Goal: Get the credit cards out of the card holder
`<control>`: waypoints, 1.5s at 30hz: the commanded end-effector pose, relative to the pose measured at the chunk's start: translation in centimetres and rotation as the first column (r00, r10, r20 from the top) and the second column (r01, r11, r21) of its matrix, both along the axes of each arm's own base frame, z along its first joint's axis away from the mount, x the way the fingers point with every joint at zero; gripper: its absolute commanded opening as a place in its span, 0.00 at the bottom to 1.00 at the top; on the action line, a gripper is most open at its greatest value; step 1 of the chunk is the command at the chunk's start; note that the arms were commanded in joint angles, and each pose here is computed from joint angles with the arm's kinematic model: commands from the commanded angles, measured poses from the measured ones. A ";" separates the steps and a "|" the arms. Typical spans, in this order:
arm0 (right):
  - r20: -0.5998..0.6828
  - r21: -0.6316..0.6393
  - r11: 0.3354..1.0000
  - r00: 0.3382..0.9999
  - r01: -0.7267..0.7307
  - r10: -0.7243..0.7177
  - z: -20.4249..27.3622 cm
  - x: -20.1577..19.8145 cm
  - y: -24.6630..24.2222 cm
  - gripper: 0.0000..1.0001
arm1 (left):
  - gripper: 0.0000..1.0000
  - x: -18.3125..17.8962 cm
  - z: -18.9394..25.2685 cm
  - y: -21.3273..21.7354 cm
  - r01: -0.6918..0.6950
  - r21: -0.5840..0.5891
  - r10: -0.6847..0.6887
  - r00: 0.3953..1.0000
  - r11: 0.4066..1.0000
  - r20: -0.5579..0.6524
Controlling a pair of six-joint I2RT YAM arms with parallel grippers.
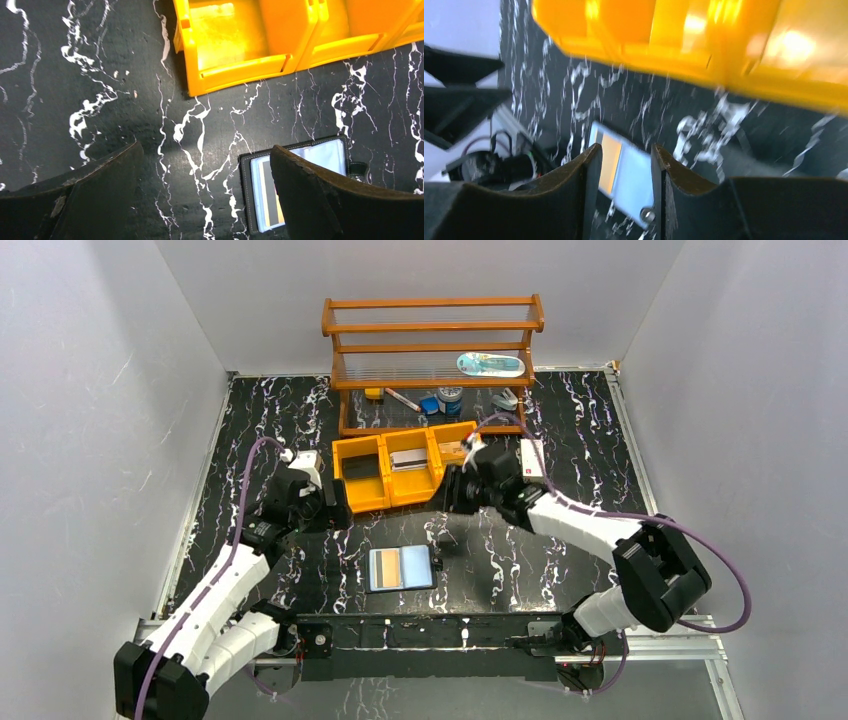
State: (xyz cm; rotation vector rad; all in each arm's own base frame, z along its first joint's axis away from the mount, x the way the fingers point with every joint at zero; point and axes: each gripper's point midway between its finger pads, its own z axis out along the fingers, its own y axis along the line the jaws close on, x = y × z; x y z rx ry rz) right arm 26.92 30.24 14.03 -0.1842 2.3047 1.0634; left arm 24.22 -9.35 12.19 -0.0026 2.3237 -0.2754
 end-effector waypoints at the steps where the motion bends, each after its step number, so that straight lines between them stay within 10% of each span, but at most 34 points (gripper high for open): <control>1: -0.122 0.172 0.984 0.991 -0.032 0.054 1.3 -4.9 4.5 0.50 | 0.98 -0.8 -0.1 -1.2 0.005 -0.076 -0.010 0.998 0.997 -0.062; 8: -0.193 0.005 0.999 0.980 0.044 -0.043 -2.2 -7.2 4.3 0.50 | 0.92 -2.4 -0.8 -4.1 -0.001 -0.257 -0.046 0.983 0.966 -0.178; 24: -0.407 0.136 0.988 0.906 -0.067 0.117 -5.3 -11.4 8.2 0.39 | 0.52 -6.3 -3.6 -8.3 0.036 -0.459 -0.245 0.881 0.888 -0.405; 45: -0.473 0.065 0.987 0.867 -0.143 0.157 -7.6 -12.6 9.6 0.34 | 0.42 -7.9 -6.6 -9.3 0.006 -0.488 -0.294 0.804 0.873 -0.516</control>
